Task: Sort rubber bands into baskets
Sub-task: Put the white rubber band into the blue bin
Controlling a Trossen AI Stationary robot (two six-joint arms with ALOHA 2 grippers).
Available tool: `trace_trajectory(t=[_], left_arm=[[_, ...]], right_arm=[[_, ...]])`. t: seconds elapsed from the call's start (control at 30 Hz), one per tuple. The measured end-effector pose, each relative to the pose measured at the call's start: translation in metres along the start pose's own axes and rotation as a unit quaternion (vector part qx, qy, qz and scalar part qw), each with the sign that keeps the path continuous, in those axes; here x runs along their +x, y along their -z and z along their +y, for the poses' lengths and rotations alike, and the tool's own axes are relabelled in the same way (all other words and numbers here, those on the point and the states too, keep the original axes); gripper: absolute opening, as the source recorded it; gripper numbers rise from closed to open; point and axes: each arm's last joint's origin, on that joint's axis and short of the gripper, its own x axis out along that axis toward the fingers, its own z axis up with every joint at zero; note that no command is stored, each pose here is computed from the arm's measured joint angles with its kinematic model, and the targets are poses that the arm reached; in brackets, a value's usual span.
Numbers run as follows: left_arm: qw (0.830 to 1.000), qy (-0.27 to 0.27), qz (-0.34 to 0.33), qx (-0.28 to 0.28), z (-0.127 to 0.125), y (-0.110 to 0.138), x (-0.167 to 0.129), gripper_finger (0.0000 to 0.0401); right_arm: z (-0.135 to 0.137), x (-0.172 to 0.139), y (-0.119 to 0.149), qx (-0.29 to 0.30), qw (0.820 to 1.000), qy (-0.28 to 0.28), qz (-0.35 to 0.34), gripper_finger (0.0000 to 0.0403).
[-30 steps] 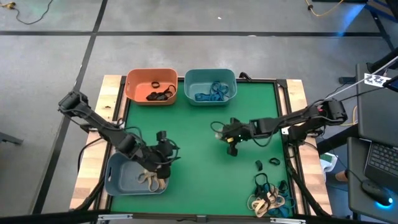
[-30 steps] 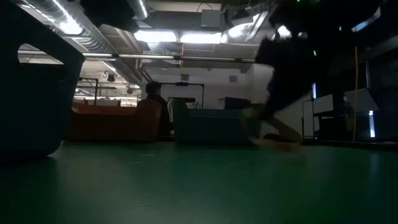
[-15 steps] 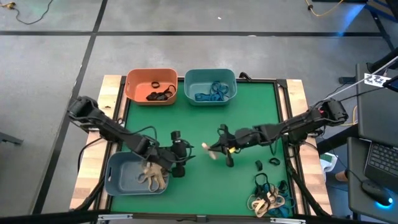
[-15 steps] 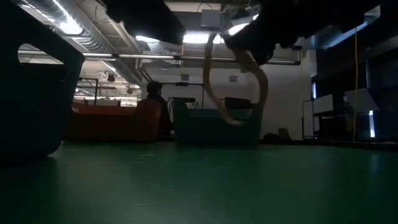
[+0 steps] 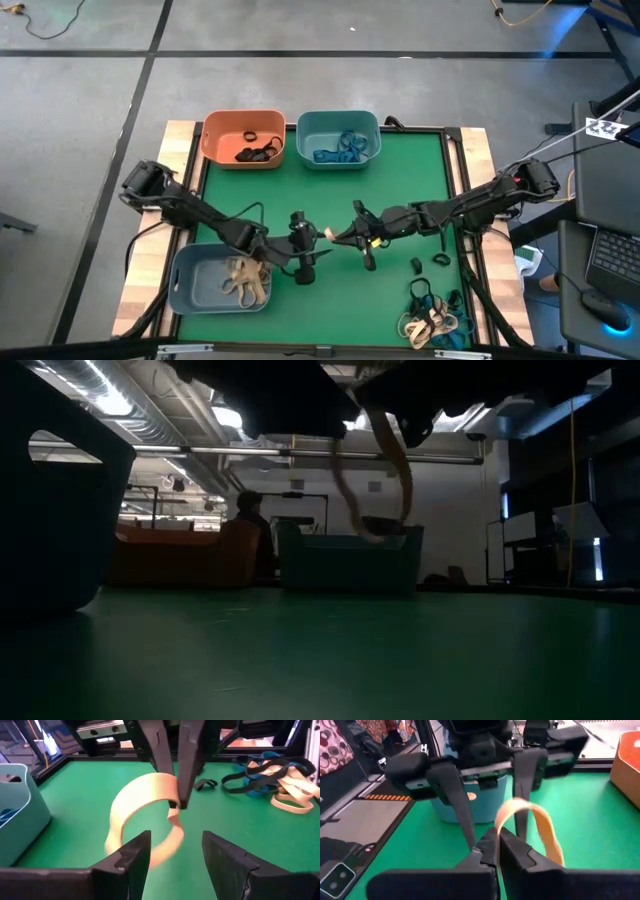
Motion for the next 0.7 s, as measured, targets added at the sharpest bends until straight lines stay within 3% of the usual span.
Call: trace_trajectory(t=[0.27,0.4,0.5,0.7], left_arm=[[1.000,-0.015,0.001,-0.024,0.008,0.004,0.014,0.0176],[0.999,0.045,0.009,-0.003,-0.002,0.005,0.009,0.0176],[0.998,0.059,0.008,0.009,-0.011,0.006,0.003,0.0176],[1.000,-0.002,0.026,0.010,-0.009,0.006,-0.010,0.0176]], right_arm=[[0.000,0.000,0.000,-0.005,1.000,0.000,0.001,0.0012],[-0.001,0.000,0.001,-0.005,1.000,0.016,0.004,0.0012],[-0.002,0.000,0.001,-0.005,1.000,0.027,0.005,0.0012],[-0.002,0.000,0.002,-0.005,1.000,0.028,0.008,0.0012]])
